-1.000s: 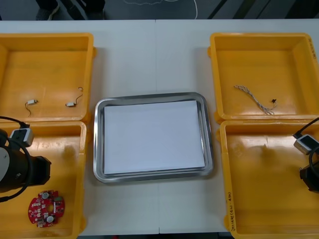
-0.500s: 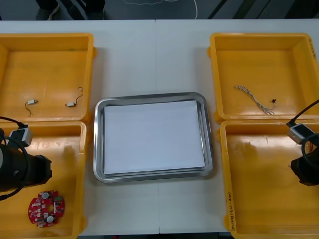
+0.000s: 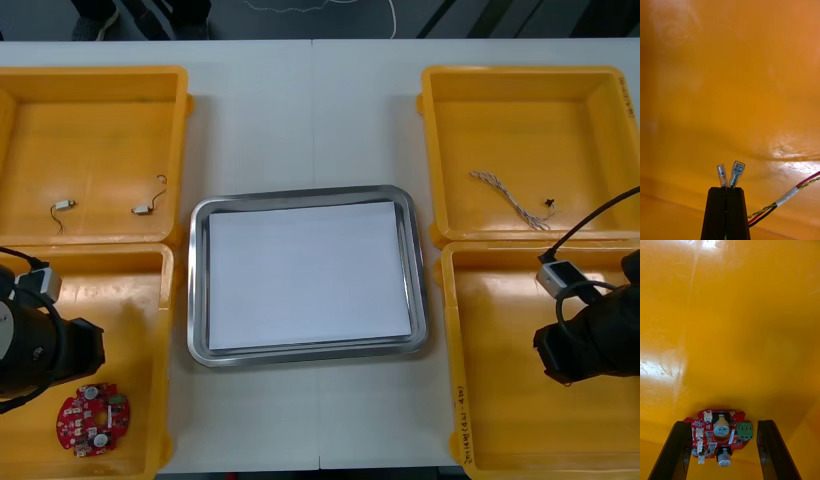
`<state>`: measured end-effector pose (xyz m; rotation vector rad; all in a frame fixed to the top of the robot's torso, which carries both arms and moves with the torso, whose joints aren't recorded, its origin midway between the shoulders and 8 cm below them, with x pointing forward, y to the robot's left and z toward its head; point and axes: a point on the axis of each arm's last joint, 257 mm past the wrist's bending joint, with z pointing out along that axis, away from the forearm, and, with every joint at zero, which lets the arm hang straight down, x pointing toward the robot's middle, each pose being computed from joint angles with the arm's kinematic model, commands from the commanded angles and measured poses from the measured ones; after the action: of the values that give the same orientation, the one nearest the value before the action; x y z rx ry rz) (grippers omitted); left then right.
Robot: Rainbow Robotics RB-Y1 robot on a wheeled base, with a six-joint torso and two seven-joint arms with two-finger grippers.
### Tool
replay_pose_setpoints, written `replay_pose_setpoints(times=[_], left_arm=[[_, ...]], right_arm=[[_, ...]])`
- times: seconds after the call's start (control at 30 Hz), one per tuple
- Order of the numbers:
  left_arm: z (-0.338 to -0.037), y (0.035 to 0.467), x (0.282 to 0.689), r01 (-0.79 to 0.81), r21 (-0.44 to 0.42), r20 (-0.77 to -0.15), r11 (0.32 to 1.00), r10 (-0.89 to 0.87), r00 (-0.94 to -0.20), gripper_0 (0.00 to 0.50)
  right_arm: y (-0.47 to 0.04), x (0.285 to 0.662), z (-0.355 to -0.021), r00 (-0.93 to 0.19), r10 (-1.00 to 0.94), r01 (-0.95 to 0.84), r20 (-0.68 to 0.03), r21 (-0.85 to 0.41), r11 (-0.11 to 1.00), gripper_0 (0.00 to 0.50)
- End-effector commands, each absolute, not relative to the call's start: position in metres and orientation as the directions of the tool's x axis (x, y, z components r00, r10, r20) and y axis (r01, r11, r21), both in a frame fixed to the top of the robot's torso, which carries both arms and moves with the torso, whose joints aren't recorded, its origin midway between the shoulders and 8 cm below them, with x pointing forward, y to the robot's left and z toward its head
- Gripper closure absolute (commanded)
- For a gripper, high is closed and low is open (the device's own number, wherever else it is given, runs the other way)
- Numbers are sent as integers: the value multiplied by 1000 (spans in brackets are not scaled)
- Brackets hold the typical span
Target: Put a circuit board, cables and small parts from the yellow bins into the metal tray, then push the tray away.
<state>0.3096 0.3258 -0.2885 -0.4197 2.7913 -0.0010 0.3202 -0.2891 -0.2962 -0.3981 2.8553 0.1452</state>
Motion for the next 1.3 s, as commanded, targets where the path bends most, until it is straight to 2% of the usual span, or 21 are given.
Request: replay_pose_setpoints(times=[0.03, 0.27, 0.3, 0.33, 0.37, 0.43, 0.5, 0.63, 0.9, 1.13, 1.3], left_arm=[[-299, 334, 300, -262, 0, -317, 965, -248, -915, 0], [-311, 338, 298, -239, 41, -309, 970, -215, -926, 0], [-313, 338, 298, -234, 44, -307, 971, -210, -928, 0], [-315, 338, 299, -229, 47, -307, 972, -204, -930, 0], [-315, 338, 299, -226, 48, -307, 973, -201, -930, 0], [-318, 340, 300, -220, 53, -306, 974, -194, -932, 0], [-320, 339, 300, -211, 53, -302, 976, -186, -935, 0], [-322, 337, 299, -192, 58, -295, 980, -167, -941, 0], [-328, 334, 291, -172, 64, -272, 983, -148, -951, 0], [-331, 331, 288, -168, 61, -263, 984, -146, -954, 0], [-334, 330, 285, -165, 62, -255, 984, -145, -956, 0]], right_arm=[[-277, 325, -294, -914, -284, -309, -290, 42, 950, 500], [-282, 333, -299, -911, -279, -299, -304, 22, 954, 500], [-284, 335, -299, -909, -278, -298, -309, 17, 955, 426], [-285, 336, -299, -908, -279, -298, -312, 14, 954, 309], [-286, 337, -299, -908, -278, -296, -314, 9, 955, 250], [-289, 340, -298, -905, -279, -293, -322, -5, 956, 81], [-291, 341, -298, -905, -278, -290, -324, -11, 957, 0], [-296, 345, -295, -904, -269, -276, -332, -27, 961, 0], [-324, 340, -281, -936, -197, -191, -291, -48, 980, 0], [-346, 331, -265, -966, 53, 55, -254, -3, 998, 0], [-353, 331, -261, -935, 250, 248, -252, 41, 968, 0]])
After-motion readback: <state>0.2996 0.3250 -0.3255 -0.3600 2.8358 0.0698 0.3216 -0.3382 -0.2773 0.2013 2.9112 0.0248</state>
